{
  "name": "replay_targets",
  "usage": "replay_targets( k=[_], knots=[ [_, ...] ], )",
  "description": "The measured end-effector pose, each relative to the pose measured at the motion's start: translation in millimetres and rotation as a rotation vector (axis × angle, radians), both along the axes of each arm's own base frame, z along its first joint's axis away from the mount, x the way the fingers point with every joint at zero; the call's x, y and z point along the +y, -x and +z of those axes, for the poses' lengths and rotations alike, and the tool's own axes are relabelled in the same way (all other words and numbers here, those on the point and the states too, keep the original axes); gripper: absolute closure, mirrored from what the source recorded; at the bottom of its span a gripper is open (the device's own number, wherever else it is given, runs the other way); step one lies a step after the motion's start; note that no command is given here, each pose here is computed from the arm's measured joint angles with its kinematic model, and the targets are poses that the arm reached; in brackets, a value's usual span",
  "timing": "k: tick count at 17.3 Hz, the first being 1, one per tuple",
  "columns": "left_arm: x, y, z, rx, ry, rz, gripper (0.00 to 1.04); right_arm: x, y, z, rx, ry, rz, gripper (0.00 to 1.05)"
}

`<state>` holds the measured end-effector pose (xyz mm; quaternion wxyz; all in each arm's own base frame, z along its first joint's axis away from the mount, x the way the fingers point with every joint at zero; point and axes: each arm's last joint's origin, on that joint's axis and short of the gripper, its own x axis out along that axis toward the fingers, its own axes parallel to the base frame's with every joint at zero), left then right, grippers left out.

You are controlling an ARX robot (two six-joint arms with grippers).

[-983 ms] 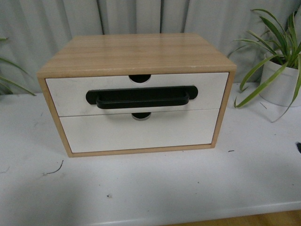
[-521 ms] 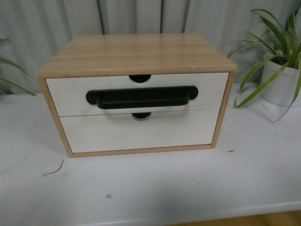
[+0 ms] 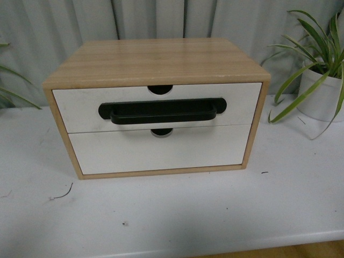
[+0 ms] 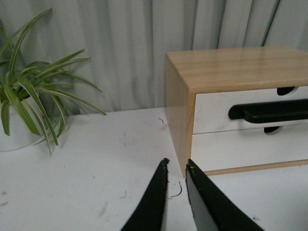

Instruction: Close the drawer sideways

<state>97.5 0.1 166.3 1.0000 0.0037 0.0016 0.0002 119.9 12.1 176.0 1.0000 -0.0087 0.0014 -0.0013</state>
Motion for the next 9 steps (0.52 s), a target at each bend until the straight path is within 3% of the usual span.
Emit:
replay_targets(
  k=[2,9],
  knots=[
    [0,0,0,0.0,0.004,0.001,1.03,-5,2,-3,-0.025,-0.005,0.018,1.02],
    [0,0,0,-0.002,0.004,0.001,1.03,-12,10,-6,-0.015,-0.006,0.002,1.03]
  ],
)
